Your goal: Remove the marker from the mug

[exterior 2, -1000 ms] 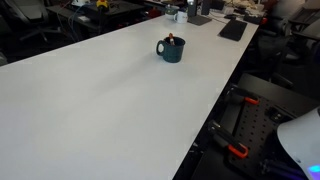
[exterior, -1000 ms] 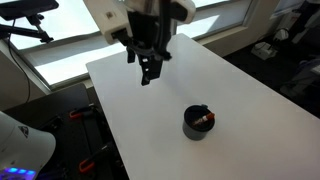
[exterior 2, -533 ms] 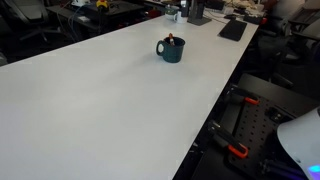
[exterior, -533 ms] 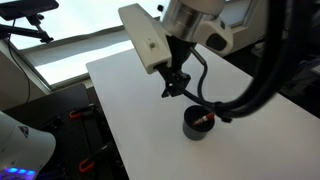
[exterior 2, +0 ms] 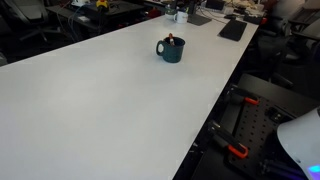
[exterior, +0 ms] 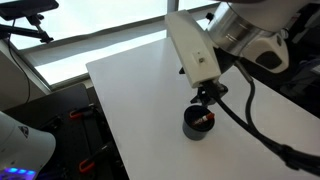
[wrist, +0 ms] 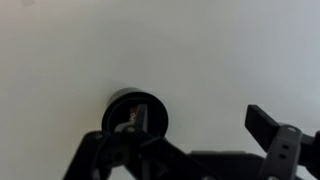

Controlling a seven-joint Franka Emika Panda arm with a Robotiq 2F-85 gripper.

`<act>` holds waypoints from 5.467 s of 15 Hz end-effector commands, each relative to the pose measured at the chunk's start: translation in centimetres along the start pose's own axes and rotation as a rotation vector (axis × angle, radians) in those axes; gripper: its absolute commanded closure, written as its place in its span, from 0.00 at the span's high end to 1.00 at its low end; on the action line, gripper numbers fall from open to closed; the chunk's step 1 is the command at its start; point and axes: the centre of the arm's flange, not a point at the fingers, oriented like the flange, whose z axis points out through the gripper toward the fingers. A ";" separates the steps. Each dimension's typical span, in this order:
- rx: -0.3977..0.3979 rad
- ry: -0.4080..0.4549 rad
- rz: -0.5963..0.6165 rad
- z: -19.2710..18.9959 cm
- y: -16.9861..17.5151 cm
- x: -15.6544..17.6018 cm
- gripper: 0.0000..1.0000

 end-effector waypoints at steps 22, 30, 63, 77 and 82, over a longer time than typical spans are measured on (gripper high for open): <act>0.177 -0.253 0.085 2.6 5.5 14.9 1.00; 0.195 -0.321 0.040 3.0 5.2 13.8 1.00; 0.267 -0.460 0.198 10.2 10.6 17.9 0.24; 0.244 -0.418 0.164 9.3 9.8 16.3 0.05; 0.195 -0.334 0.111 6.4 7.6 15.1 0.05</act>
